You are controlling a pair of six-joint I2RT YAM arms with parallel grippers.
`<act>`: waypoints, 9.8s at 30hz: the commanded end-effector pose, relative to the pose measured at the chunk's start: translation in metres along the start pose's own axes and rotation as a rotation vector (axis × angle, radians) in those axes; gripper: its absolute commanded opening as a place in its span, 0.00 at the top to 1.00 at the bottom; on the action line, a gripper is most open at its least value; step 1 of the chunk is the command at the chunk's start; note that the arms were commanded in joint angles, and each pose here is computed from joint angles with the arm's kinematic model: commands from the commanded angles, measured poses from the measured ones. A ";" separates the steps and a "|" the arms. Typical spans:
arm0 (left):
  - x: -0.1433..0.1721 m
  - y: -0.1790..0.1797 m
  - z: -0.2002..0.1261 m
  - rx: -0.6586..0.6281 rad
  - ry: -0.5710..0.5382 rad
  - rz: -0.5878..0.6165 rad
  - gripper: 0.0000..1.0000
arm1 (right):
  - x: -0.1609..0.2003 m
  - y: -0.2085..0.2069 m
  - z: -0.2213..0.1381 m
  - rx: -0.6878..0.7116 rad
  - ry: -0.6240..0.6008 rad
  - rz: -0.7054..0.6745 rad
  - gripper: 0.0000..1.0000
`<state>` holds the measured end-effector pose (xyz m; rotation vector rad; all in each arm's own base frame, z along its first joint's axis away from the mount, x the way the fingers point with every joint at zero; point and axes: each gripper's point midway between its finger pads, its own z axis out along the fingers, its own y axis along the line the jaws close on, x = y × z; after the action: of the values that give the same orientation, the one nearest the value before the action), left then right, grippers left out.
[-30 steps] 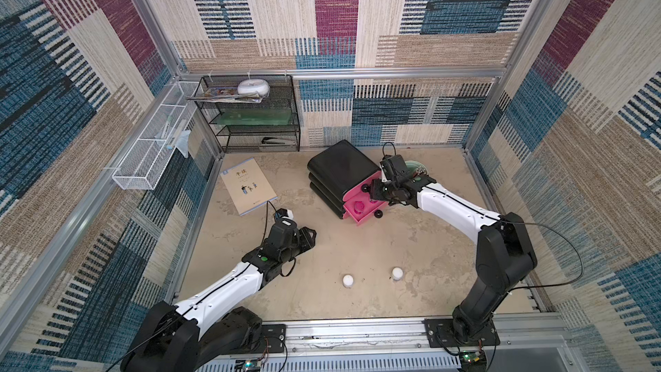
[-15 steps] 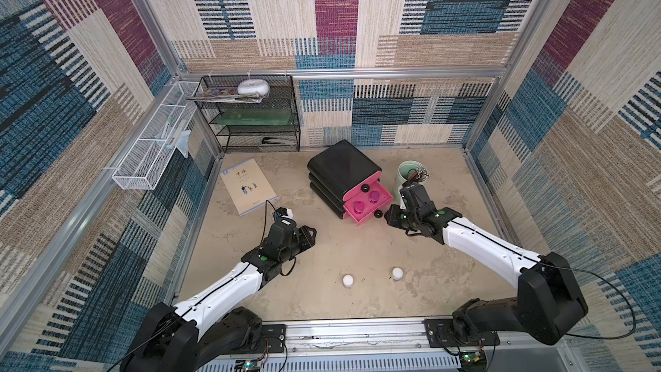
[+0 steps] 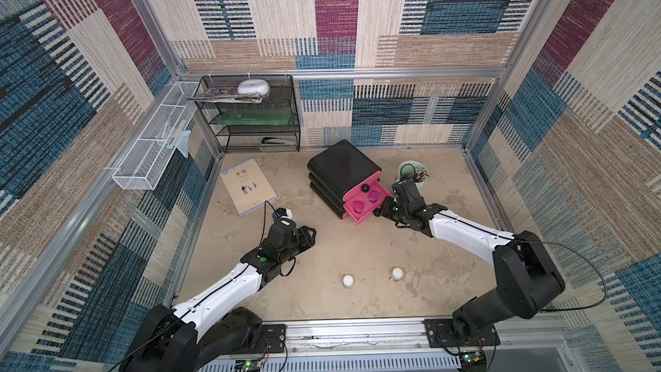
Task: Put the paint cans in the drawer according to color
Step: Close the drawer in the storage box, then open the drawer in the storage box, then pick up the paint can at the center of the board, then place the paint can in the drawer.
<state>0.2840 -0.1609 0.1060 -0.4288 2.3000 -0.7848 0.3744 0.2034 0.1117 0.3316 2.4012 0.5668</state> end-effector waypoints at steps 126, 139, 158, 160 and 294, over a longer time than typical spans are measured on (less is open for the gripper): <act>-0.005 0.002 -0.008 -0.016 -0.016 0.028 0.50 | 0.038 0.017 0.064 -0.323 -0.192 -0.484 0.81; -0.003 0.004 -0.011 -0.022 -0.006 0.047 0.51 | 0.057 -0.013 0.035 -0.253 -0.160 -0.507 0.79; 0.018 -0.025 -0.027 0.060 0.112 0.277 0.40 | 0.044 -0.006 -0.023 -0.267 -0.176 -0.453 0.43; 0.032 -0.035 -0.032 0.077 0.153 0.350 0.36 | 0.042 -0.007 -0.036 -0.266 -0.185 -0.419 0.43; 0.010 -0.171 0.063 0.015 -0.039 0.807 0.53 | 0.056 -0.062 -0.122 -0.145 -0.192 -0.151 0.41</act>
<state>0.3352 -0.3264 0.1519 0.6115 2.2141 -0.2604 0.2555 0.1249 0.1478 0.1683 2.0596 0.5955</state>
